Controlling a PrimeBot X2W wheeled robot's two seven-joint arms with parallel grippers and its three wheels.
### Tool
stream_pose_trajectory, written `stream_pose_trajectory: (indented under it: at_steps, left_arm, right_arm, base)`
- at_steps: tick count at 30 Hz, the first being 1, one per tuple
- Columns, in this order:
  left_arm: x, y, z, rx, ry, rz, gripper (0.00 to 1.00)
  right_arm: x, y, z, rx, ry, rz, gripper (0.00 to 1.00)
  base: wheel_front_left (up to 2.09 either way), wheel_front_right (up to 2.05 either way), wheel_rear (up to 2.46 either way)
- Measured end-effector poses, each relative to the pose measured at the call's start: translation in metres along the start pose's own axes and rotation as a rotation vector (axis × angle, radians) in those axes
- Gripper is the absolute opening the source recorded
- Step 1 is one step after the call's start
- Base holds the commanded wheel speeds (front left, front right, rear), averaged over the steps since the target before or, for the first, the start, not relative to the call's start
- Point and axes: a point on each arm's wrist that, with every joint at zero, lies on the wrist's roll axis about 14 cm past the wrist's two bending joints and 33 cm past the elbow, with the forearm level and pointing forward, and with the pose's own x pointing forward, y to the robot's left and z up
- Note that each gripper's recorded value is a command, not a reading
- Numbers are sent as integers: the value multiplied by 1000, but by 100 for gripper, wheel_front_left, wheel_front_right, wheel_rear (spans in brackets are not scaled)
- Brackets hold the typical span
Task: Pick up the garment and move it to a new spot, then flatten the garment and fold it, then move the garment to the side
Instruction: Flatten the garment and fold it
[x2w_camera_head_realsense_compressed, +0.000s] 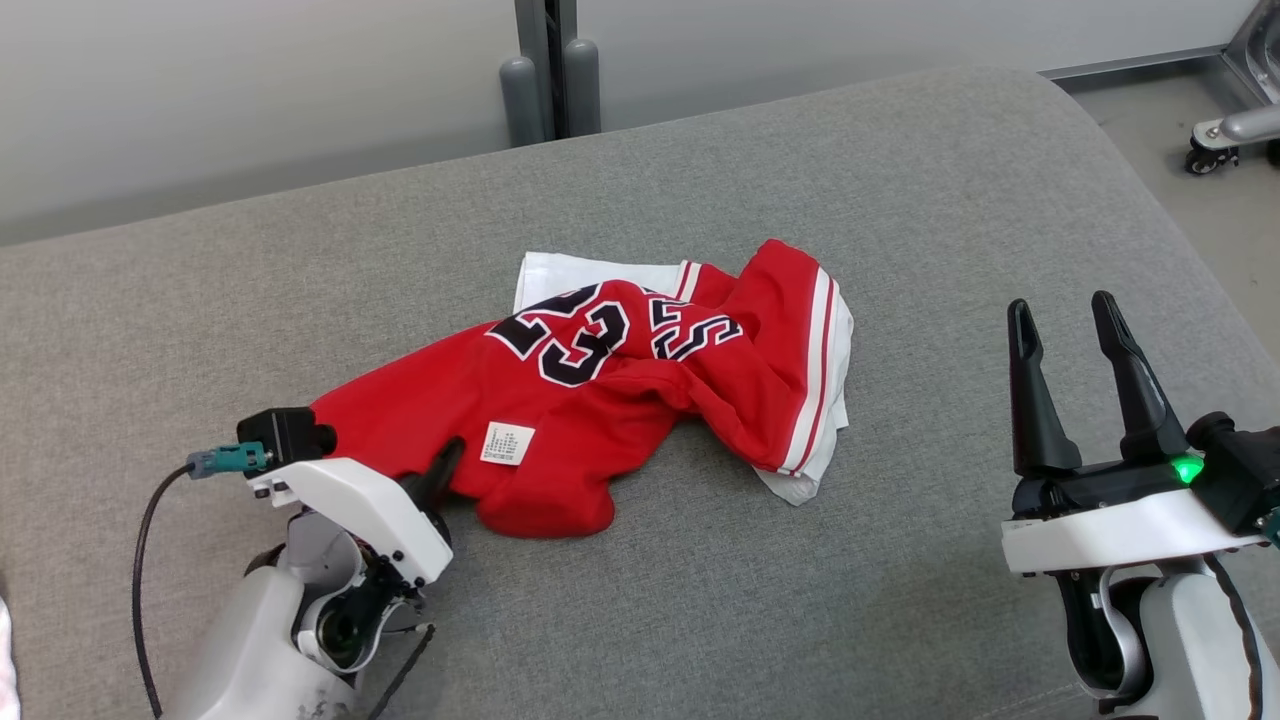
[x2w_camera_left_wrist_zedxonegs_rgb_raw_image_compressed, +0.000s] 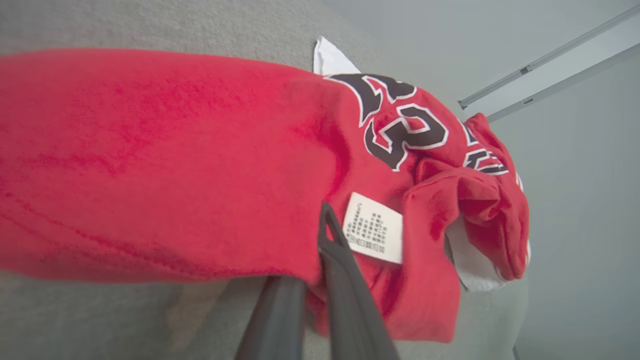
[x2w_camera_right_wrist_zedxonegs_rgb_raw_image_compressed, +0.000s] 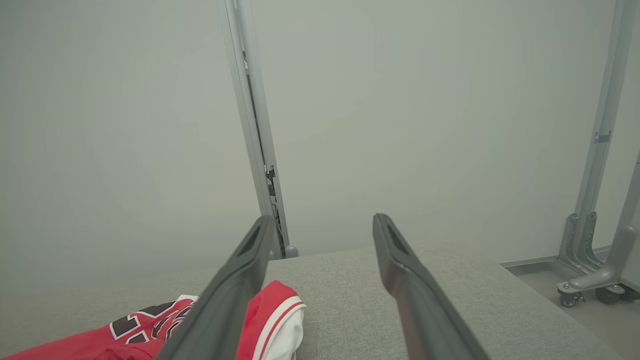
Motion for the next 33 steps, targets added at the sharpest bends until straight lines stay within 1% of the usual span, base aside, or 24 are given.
stream_pose_trajectory:
  at_steps: [4,7,13,17,23,26,29,32,33]
  left_arm:
    - [-9,9,15,71,17,8,0]
    - [-16,19,36,133,40,24,0]
    - [-28,42,62,214,188,78,0]
    - [-29,59,84,273,233,131,0]
    - [-14,72,116,366,219,196,0]
    - [-6,79,137,433,180,240,0]
    - [-1,88,141,467,183,281,0]
    - [3,91,151,451,146,297,0]
    - [4,90,150,437,146,295,20]
  right_arm:
    - [2,4,-1,5,1,9,100]
    - [3,5,-4,7,6,12,100]
    - [5,2,-3,-1,5,6,100]
    - [5,-5,-4,-9,10,-14,100]
    - [5,-16,-10,-20,29,-45,100]
    - [6,-19,-11,-25,32,-55,100]
    - [5,-22,-17,-28,53,-62,100]
    - [7,-21,-19,-28,55,-58,100]
    - [8,-20,-18,-27,53,-54,100]
  base:
    - [0,0,0]
    - [0,0,0]
    - [0,0,0]
    - [0,0,0]
    - [0,0,0]
    - [0,0,0]
    - [0,0,0]
    - [0,0,0]
    - [0,0,0]
